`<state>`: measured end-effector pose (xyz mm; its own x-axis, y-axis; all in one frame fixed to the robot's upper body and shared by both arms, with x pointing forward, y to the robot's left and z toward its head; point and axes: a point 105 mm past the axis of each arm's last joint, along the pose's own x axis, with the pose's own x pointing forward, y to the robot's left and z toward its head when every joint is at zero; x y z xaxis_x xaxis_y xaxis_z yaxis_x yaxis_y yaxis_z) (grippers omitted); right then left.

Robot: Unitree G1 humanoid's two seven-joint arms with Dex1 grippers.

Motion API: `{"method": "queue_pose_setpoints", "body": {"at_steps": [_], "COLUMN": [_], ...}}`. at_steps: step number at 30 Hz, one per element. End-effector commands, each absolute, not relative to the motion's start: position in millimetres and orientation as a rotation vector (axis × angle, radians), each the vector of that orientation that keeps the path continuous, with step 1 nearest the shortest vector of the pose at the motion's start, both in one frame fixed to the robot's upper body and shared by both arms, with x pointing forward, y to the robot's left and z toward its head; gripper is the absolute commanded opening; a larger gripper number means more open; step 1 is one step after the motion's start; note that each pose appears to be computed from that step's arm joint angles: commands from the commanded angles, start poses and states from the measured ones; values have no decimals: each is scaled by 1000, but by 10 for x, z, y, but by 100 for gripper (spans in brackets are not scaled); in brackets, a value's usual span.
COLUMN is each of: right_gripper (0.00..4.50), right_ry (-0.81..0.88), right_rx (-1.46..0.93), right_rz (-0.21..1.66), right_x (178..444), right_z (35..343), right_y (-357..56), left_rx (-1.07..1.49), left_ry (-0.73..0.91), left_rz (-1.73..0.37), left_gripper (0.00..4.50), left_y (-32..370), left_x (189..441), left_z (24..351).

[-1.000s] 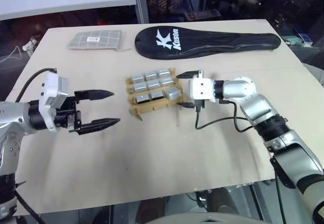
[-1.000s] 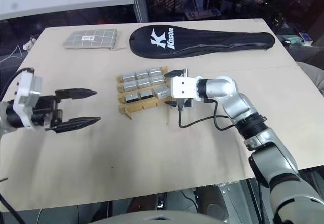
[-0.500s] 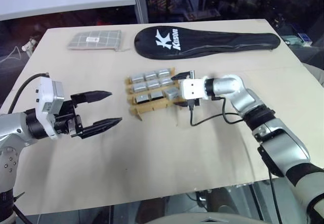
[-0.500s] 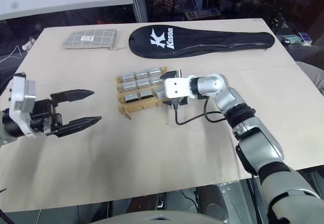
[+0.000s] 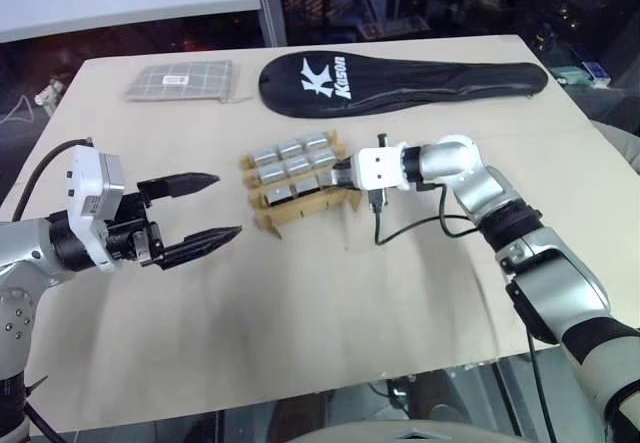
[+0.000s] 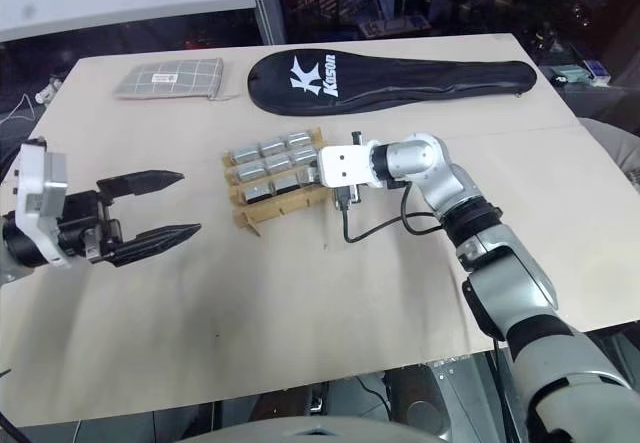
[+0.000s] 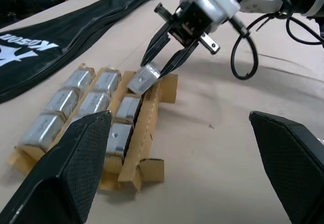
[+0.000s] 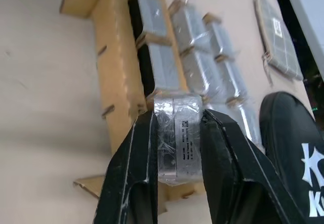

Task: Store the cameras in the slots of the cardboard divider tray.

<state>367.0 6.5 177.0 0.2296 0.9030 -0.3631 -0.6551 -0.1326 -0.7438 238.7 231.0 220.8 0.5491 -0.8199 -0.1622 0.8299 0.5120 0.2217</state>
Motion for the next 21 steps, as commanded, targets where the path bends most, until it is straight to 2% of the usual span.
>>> {"method": "queue_pose_setpoints", "body": {"at_steps": [1, 11, 13, 21], "right_gripper": [65, 65, 65, 65], "right_ry": [-355, -110, -40, 70], "right_rx": [-1006, -1193, -1236, -1314], "right_rz": [1373, 1434, 1469, 1517], "right_x": [3675, 3887, 3887, 3877], "right_z": [2018, 2107, 2081, 2012], "right_y": [84, 170, 181, 295], "left_rx": [327, 331, 329, 332], "left_ry": [10, 21, 25, 38], "left_rz": [-1006, -1003, -1001, -980], "left_gripper": [450, 450, 450, 450], "left_y": [2273, 2283, 2285, 2316], "left_x": [2393, 2394, 2381, 2351], "left_z": [2309, 2276, 2259, 2221]}}
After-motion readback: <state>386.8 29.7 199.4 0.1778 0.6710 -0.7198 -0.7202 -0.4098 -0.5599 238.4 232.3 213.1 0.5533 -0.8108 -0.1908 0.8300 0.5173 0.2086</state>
